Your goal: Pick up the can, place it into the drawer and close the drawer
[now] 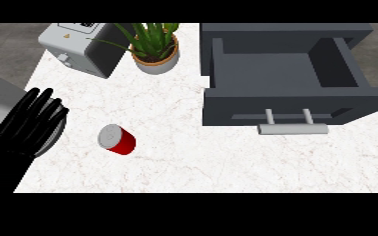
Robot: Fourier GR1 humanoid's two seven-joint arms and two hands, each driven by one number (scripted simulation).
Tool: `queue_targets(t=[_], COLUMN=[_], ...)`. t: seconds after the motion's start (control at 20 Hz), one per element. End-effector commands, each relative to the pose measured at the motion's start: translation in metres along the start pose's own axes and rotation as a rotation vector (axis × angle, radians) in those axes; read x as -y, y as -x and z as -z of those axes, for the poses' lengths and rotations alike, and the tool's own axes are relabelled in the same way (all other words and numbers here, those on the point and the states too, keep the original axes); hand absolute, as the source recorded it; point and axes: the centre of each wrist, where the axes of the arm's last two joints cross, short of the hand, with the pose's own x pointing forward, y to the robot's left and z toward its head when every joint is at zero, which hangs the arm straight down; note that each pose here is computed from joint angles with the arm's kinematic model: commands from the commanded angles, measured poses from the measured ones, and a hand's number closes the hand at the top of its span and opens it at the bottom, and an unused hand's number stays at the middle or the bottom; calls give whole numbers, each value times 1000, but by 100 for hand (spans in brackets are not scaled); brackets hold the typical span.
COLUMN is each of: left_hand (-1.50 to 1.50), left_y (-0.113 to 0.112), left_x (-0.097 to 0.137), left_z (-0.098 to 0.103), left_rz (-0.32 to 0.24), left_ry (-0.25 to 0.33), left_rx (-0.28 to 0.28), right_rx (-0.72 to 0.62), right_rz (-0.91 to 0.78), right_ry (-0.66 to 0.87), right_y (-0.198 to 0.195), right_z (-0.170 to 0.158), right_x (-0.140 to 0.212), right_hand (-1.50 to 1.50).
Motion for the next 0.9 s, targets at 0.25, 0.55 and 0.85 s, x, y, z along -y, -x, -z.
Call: queue_targets(t=[0.25, 0.55, 0.85], left_hand=[-150, -150, -150], left_y=[70, 76, 113], left_x=[10, -1, -4], left_z=[29, 41, 40], left_rz=[31, 60, 70], left_ry=[-12, -43, -101], left_rx=[-48, -72, -62], right_rx=[-11, -9, 3], right_rz=[10, 1, 1], right_ry=[-3, 2, -7], right_y=[2, -4, -3], right_z=[-9, -12, -15], right_x=[6, 25, 20], right_hand=[-150, -150, -150])
